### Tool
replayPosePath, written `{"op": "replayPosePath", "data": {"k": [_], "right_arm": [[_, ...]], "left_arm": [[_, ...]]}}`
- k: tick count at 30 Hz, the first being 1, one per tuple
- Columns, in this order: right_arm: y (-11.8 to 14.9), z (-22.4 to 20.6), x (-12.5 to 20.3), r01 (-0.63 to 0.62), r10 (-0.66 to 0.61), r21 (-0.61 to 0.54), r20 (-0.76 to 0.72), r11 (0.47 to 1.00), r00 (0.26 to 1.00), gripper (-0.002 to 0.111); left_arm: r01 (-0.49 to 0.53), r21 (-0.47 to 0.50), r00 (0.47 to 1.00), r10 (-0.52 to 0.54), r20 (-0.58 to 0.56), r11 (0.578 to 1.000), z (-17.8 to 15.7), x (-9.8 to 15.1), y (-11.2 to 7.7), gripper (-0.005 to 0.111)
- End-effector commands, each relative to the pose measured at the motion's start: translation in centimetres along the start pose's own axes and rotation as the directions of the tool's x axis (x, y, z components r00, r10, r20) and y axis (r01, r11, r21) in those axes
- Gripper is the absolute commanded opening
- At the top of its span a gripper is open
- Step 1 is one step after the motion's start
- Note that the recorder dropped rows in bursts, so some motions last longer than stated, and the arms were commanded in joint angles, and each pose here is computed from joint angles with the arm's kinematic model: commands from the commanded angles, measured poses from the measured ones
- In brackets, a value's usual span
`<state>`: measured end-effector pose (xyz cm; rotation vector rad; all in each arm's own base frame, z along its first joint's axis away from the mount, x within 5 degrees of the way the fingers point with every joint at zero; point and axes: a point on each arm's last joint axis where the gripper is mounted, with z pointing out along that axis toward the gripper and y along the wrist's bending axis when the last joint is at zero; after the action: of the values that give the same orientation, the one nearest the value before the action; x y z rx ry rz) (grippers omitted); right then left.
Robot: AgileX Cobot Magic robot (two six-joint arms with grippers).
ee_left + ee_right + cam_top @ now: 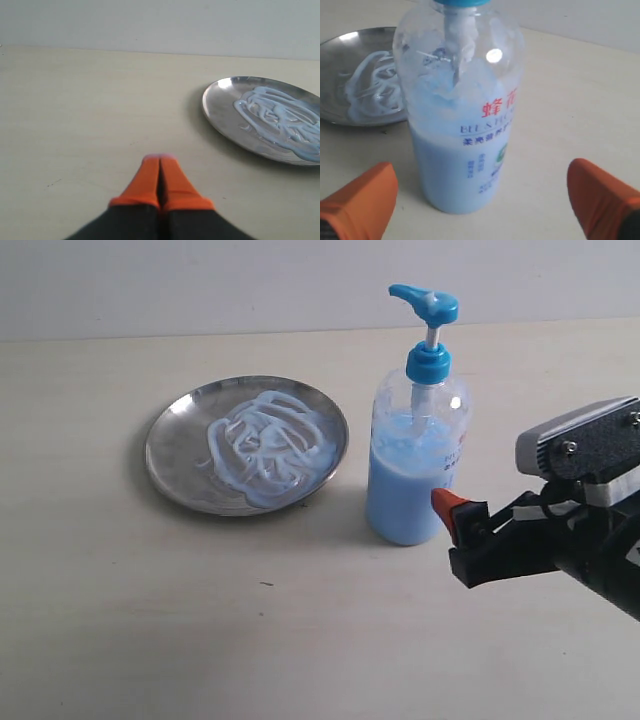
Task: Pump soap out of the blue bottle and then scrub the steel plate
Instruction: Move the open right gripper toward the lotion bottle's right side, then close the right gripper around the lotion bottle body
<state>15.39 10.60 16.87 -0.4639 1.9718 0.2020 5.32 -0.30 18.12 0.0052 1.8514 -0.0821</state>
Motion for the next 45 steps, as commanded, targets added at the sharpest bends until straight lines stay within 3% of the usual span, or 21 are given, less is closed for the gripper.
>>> {"op": "replayPosePath", "data": {"k": [1,6,9,33,45], "right_arm": [[1.0,1.2,-1.1,0.014,-0.013,-0.052,0.024,0.999,1.0,0.089],[1.6,2.9,-1.3,-0.021,0.02,-0.04,-0.012,0.999,1.0,0.102],[2.0,4.0,-1.3,-0.027,0.026,-0.037,-0.035,0.999,0.999,0.105],[2.6,9.2,-1.9,-0.118,0.12,0.1,-0.015,0.988,0.993,0.105],[3.0,11.3,-1.7,-0.102,0.102,0.134,0.013,0.986,0.995,0.105]], "left_arm": [[-0.009,0.0,1.0,0.009,0.015,1.0,0.0,0.0,0.0,0.0],[-0.009,0.0,1.0,0.009,0.015,1.0,0.0,0.0,0.0,0.0],[-0.009,0.0,1.0,0.009,0.015,1.0,0.0,0.0,0.0,0.0],[-0.009,0.0,1.0,0.009,0.015,1.0,0.0,0.0,0.0,0.0],[-0.009,0.0,1.0,0.009,0.015,1.0,0.0,0.0,0.0,0.0]]}}
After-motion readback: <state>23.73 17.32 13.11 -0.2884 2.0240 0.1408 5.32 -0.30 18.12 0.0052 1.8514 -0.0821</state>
